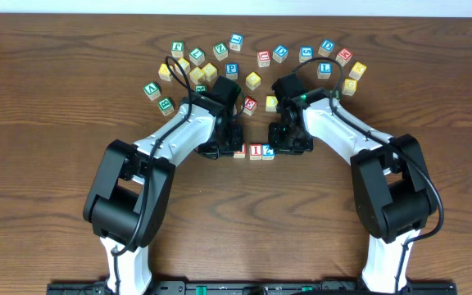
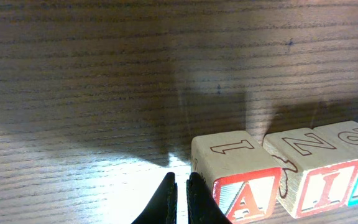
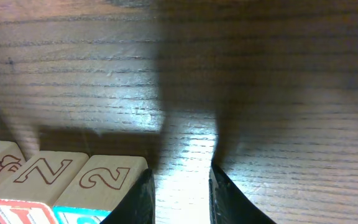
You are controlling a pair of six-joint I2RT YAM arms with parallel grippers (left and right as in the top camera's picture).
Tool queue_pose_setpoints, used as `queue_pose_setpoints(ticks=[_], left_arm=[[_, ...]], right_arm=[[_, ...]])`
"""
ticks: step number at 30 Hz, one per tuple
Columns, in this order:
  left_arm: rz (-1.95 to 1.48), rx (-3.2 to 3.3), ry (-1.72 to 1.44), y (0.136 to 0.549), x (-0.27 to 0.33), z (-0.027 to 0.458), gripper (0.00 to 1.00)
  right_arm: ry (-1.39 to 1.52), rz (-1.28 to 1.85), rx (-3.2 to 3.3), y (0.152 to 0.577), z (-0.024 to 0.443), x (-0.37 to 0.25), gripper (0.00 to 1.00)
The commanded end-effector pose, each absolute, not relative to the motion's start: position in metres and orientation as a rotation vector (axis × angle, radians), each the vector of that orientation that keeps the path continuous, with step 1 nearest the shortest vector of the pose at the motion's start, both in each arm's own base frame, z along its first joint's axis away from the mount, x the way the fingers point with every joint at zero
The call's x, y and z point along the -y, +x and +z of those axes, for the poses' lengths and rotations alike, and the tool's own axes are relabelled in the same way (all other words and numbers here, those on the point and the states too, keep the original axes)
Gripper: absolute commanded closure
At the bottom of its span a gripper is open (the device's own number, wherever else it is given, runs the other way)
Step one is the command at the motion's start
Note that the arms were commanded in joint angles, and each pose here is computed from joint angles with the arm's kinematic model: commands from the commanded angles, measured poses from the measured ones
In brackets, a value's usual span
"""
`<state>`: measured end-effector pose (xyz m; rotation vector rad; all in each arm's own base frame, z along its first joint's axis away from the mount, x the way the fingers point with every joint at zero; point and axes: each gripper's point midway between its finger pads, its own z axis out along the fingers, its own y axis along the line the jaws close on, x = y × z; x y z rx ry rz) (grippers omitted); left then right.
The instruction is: Spell out AI2
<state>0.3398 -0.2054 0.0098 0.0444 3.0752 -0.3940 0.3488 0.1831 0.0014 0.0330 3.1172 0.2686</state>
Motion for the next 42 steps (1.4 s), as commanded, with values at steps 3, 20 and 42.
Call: queue_pose_setpoints(ticks=[3, 20, 42], left_arm=[[-0.415, -3.077, 0.116, 0.332, 0.218, 0.008, 0.92], [-0.413, -3.072, 0.173, 0.326, 0.229, 0.008, 0.92], [-0.442, -2.981, 0.093, 0.350, 0.200, 0.045, 0.92]], right_arm=[[0.040, 0.279, -3.128, 0.343, 0.000, -0.186, 0.76], [0.024, 0.289, -3.108, 0.348, 0.000, -0.187, 0.76], [0.073, 0.312, -3.053, 0.361, 0.027, -0.168, 0.82]])
